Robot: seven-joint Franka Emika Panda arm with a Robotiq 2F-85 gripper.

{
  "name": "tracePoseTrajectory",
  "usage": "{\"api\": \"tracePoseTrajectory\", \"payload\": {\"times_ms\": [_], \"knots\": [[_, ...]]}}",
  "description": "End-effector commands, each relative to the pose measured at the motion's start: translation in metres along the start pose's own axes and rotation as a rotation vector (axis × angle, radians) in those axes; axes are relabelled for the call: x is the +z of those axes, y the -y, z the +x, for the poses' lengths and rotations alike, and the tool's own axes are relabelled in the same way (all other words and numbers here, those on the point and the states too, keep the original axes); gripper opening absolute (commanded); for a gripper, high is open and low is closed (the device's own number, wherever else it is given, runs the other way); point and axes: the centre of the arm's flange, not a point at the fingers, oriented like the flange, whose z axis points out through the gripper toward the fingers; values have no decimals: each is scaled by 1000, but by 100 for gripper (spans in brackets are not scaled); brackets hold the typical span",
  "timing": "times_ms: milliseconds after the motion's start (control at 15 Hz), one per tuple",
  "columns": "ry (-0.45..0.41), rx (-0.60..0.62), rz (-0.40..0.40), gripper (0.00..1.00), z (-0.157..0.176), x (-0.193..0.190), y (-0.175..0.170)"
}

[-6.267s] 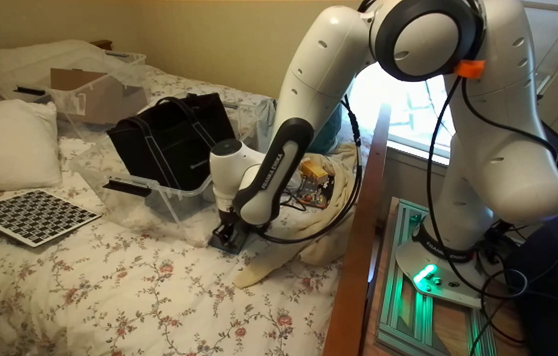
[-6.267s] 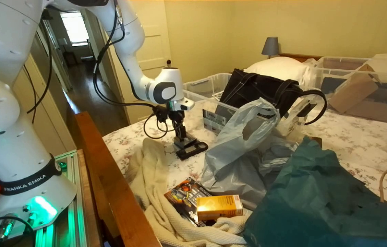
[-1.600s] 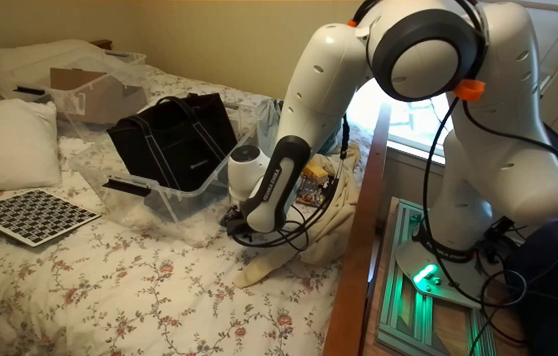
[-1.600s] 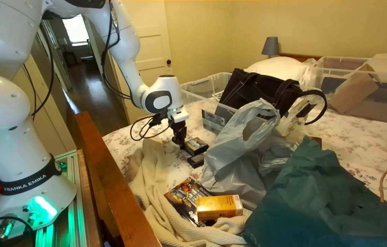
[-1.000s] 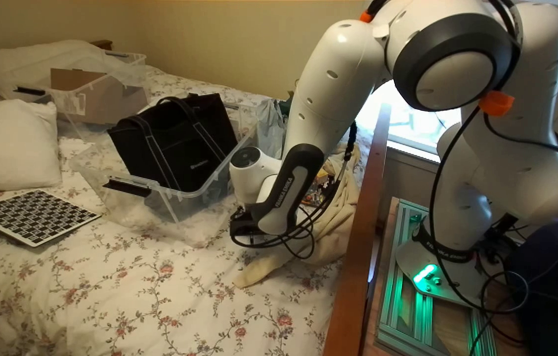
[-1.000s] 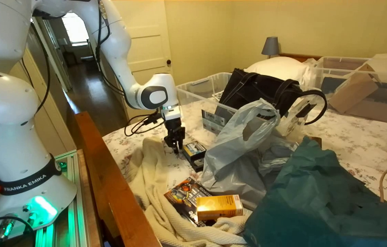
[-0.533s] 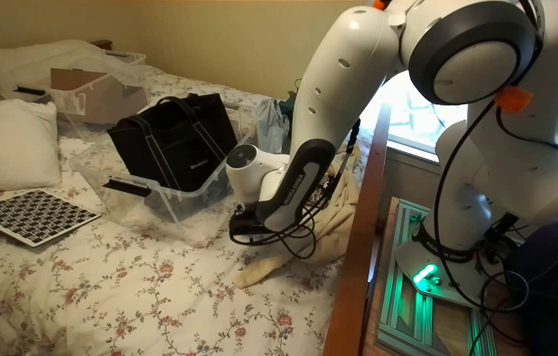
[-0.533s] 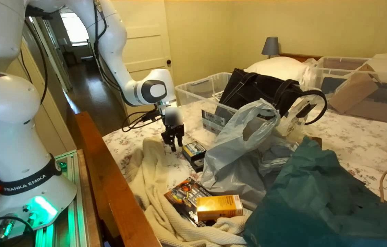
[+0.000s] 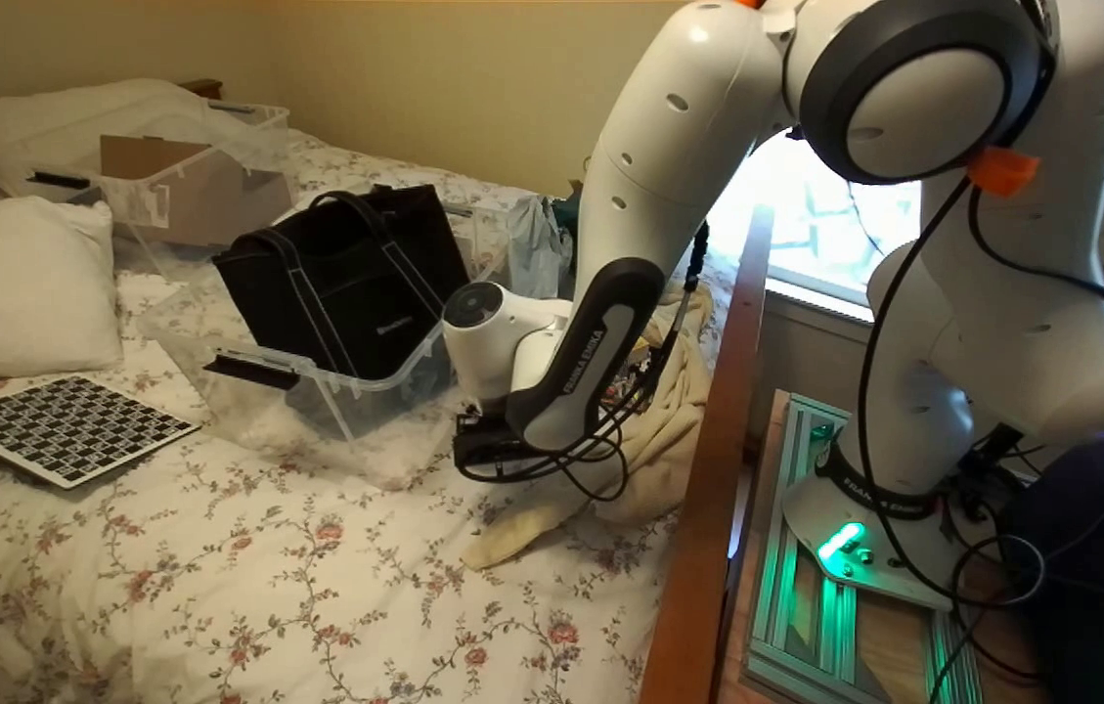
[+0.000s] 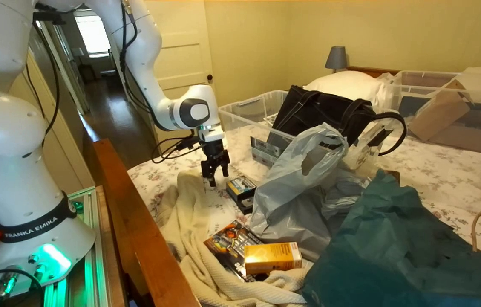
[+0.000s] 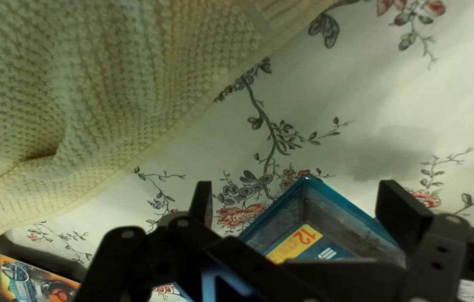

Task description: Put the black box into the black bag

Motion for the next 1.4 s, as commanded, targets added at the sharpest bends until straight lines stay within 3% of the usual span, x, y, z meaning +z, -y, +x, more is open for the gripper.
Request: {"api": "tracePoseTrajectory", "payload": {"times_ms": [0, 467, 1000, 1200, 1333], "knots": [[11, -59, -38, 100, 9, 11, 17], [-55, -110, -152, 100, 12, 15, 35], [-151, -265, -265, 100, -8, 2, 50], [-144, -333, -314, 100, -14, 2, 55], [-134, -305, -295, 100, -19, 1, 43]]}}
